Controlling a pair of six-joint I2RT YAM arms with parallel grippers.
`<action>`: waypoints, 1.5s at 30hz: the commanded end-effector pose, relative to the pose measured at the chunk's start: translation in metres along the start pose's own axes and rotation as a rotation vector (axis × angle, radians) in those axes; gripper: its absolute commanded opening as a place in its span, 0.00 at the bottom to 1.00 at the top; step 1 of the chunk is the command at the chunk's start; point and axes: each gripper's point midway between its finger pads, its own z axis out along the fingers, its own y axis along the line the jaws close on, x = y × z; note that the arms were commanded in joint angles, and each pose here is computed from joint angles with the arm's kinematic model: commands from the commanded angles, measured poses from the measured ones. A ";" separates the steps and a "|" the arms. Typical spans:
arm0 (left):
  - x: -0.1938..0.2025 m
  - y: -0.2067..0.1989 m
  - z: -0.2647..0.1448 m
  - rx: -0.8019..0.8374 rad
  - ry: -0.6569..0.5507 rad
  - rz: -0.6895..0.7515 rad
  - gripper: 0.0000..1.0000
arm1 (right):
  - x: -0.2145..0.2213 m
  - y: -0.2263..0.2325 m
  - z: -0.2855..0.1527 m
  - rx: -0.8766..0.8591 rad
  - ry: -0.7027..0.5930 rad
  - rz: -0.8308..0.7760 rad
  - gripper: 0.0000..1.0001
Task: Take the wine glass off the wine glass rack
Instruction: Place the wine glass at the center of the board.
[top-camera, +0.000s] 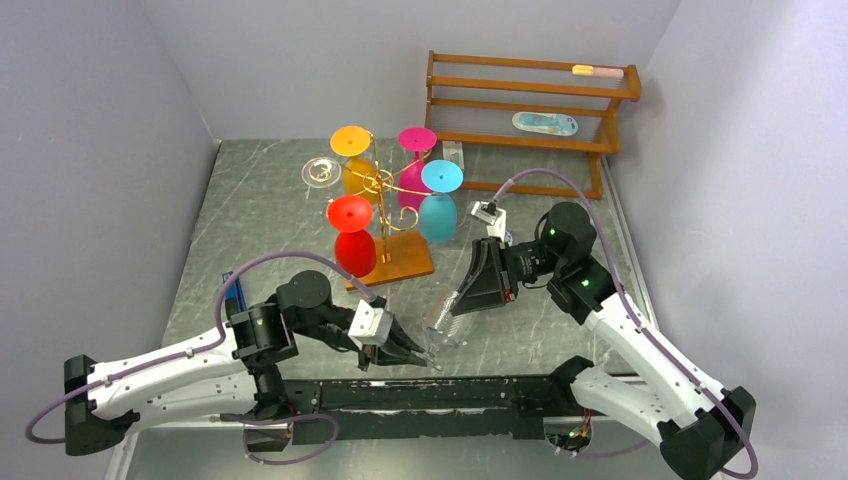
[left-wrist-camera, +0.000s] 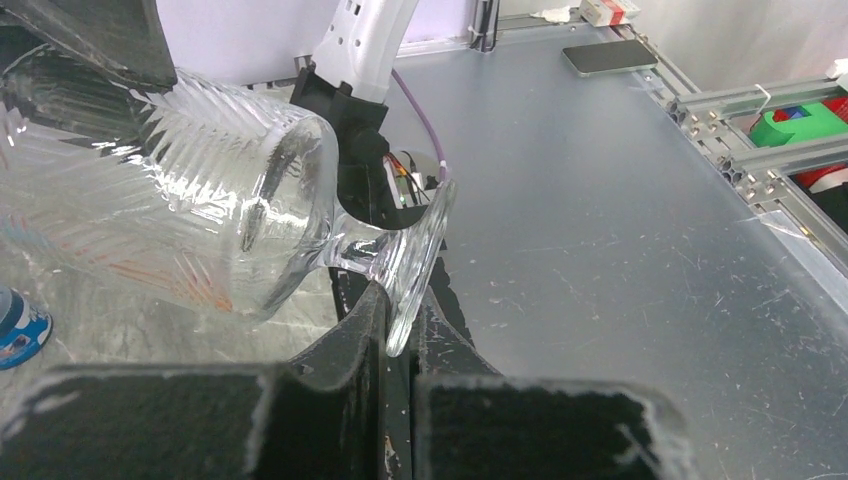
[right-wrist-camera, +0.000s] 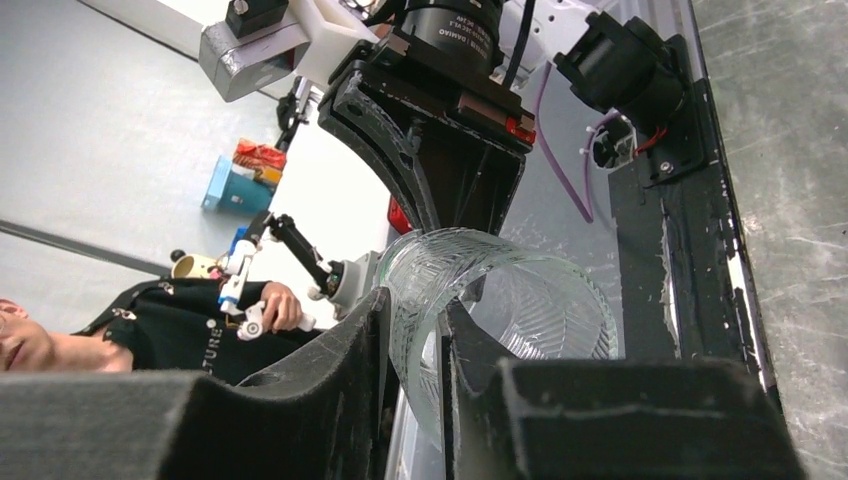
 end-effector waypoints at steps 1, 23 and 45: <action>-0.011 0.027 -0.001 -0.132 -0.031 0.028 0.05 | 0.016 0.027 -0.002 -0.078 0.097 -0.017 0.21; -0.013 0.029 -0.005 -0.182 0.003 -0.108 0.51 | 0.006 -0.022 0.004 0.119 -0.008 0.027 0.00; 0.015 0.036 -0.046 -0.397 0.099 -0.217 0.97 | -0.007 -0.156 -0.087 1.067 -0.302 0.088 0.00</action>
